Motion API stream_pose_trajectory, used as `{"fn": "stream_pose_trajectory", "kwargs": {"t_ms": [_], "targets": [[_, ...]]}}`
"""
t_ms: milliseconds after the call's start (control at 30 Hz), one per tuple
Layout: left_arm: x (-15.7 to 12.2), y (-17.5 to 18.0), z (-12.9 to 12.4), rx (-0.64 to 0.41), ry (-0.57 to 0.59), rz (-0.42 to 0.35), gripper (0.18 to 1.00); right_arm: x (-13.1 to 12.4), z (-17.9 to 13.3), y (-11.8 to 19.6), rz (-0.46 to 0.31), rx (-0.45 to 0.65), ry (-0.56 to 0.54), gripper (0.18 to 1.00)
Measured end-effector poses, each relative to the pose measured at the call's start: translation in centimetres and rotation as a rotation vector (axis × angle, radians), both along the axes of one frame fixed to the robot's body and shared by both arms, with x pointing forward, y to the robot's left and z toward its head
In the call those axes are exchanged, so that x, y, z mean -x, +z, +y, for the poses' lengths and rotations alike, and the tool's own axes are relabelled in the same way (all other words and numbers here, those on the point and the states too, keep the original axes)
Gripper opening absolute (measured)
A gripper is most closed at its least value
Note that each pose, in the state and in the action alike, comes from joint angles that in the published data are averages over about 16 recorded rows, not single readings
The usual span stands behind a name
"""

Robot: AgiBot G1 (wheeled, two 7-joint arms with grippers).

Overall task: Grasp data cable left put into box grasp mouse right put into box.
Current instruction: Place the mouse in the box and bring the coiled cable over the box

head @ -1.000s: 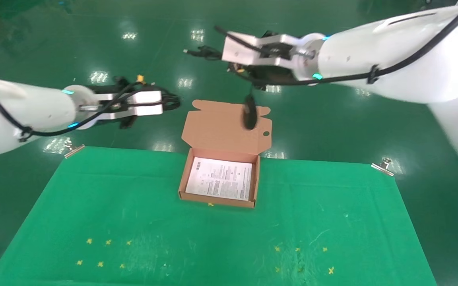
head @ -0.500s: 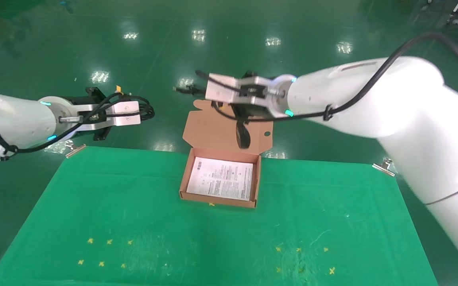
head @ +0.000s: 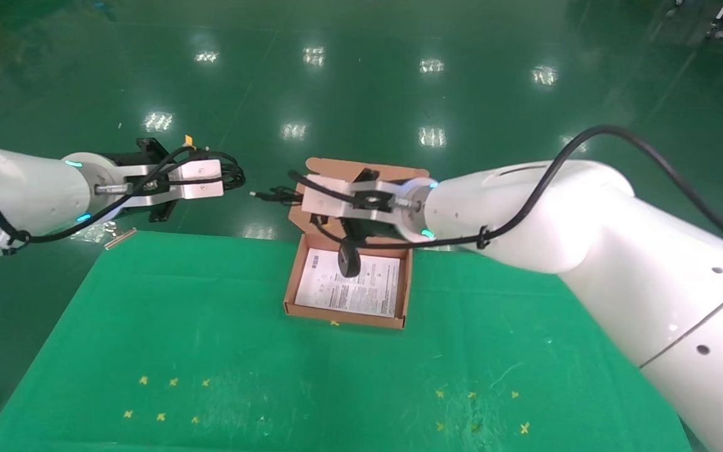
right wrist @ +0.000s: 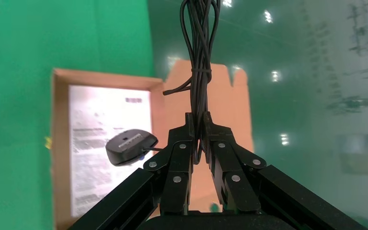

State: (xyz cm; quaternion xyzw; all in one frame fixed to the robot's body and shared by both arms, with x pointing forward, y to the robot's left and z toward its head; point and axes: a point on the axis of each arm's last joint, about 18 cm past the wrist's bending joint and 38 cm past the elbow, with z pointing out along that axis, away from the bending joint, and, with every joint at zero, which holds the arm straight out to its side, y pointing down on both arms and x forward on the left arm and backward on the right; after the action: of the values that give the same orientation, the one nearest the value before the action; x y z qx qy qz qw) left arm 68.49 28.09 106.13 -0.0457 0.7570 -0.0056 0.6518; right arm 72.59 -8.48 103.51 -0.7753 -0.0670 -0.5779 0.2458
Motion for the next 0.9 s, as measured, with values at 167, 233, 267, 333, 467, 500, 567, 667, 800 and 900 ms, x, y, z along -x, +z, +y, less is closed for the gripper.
{"fn": "stream_pose_trajectory", "kwargs": {"t_ms": [167, 233, 267, 333, 467, 500, 567, 667, 800, 900], "targets": [[0.0, 0.0, 0.0, 0.000, 0.000, 0.000, 0.255, -0.1, 0.8, -1.3, 0.029, -0.038, 0.017, 0.209], [0.0, 0.0, 0.0, 0.000, 0.000, 0.000, 0.255, -0.2, 1.0, -1.7, 0.040, -0.056, 0.018, 0.209], [0.0, 0.0, 0.0, 0.000, 0.000, 0.000, 0.255, -0.2, 1.0, -2.0, 0.047, -0.064, 0.018, 0.209], [0.0, 0.0, 0.0, 0.000, 0.000, 0.000, 0.255, -0.4, 1.0, -2.5, 0.062, -0.082, 0.013, 0.209], [0.0, 0.0, 0.0, 0.000, 0.000, 0.000, 0.255, -1.0, 0.6, -3.6, 0.097, -0.119, -0.010, 0.209], [0.0, 0.0, 0.0, 0.000, 0.000, 0.000, 0.255, -1.2, 0.4, -3.9, 0.106, -0.128, -0.018, 0.209], [0.0, 0.0, 0.0, 0.000, 0.000, 0.000, 0.255, -1.5, 0.0, -4.5, 0.127, -0.143, -0.036, 0.209], [0.0, 0.0, 0.0, 0.000, 0.000, 0.000, 0.255, -2.0, -0.7, -5.6, 0.157, -0.159, -0.065, 0.209], [0.0, 0.0, 0.0, 0.000, 0.000, 0.000, 0.255, -2.4, -1.5, -6.8, 0.195, -0.167, -0.098, 0.209], [0.0, 0.0, 0.0, 0.000, 0.000, 0.000, 0.255, -2.5, -1.9, -7.5, 0.219, -0.168, -0.117, 0.209]]}}
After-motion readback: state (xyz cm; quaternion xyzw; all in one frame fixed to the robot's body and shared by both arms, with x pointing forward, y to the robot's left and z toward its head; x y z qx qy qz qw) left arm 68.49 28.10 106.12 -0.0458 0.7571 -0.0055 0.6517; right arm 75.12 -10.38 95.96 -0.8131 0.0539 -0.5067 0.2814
